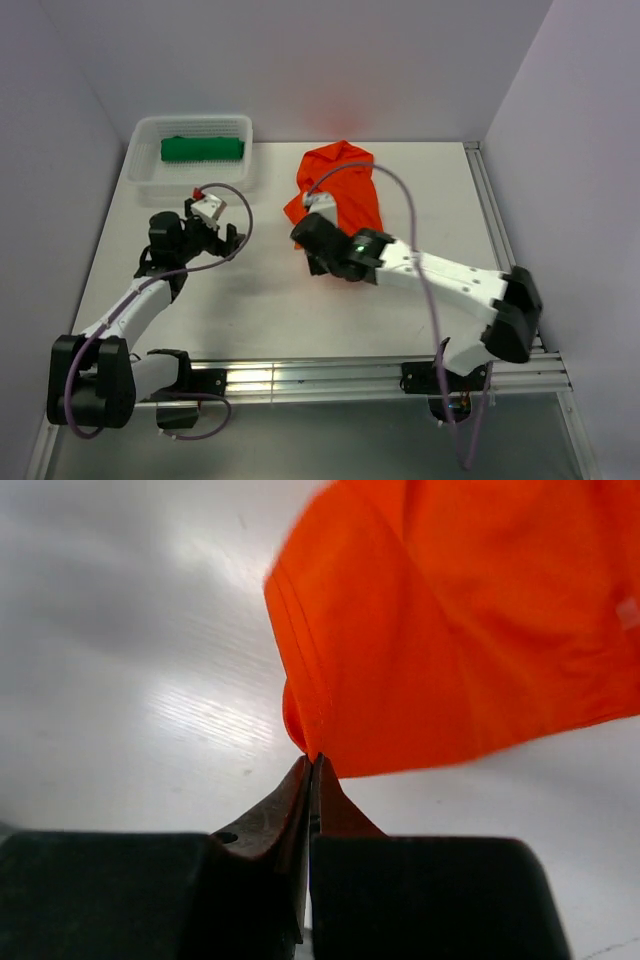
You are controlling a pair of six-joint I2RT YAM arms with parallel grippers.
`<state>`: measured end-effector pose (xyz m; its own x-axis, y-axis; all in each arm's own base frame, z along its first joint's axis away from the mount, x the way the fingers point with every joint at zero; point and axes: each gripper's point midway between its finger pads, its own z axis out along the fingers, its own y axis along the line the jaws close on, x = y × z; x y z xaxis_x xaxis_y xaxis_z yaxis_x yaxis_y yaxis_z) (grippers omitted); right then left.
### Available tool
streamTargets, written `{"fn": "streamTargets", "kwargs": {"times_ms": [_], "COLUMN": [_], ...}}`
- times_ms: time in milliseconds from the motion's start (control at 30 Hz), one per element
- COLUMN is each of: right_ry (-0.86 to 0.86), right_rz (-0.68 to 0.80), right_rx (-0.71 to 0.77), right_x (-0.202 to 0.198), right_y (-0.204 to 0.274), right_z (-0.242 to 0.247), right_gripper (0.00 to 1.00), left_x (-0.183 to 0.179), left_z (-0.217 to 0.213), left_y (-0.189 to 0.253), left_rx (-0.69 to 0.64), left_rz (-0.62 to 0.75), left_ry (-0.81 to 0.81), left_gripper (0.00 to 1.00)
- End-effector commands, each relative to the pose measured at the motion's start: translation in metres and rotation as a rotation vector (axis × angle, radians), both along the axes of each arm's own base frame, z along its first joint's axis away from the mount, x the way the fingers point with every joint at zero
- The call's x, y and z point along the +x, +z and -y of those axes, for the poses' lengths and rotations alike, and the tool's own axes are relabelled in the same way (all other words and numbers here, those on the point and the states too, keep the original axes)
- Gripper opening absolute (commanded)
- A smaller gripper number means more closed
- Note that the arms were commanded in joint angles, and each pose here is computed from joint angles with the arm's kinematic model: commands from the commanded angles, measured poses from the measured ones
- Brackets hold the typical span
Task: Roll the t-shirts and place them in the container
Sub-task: Move the tshirt to the center of the board, then flatten the tshirt
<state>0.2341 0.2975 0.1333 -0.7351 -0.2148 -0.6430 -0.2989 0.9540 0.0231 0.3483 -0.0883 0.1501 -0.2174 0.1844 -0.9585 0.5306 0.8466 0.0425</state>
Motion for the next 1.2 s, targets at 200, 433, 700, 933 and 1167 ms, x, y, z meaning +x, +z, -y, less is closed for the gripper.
{"fn": "streamTargets", "kwargs": {"times_ms": [200,433,700,933,1167], "right_ry": [-0.161,-0.195,-0.227,-0.260,-0.261], "right_rz": [0.191,0.248,0.263,0.284,0.297], "right_rx": [0.100,0.123,0.196,0.242,0.290], "right_x": [0.030,0.031,0.031,0.040,0.041], "right_y": [0.136,0.182,0.194,0.215,0.226], "right_z": [0.091,0.116,0.119,0.127,0.126], "right_gripper": [0.00,0.00,0.00,0.00,0.00], "left_x": [0.007,0.004,-0.016,-0.022,0.011], "left_z": [0.088,0.141,0.197,0.210,0.214], "left_y": [0.048,0.068,0.042,0.021,-0.015], "left_rx": [0.077,0.013,0.009,-0.062,-0.010], "left_rz": [0.244,0.254,0.250,0.188,0.135], "left_ry": [-0.222,-0.458,-0.501,-0.506,-0.327], "left_gripper": [0.95,0.93,0.95,0.93,0.92]}}
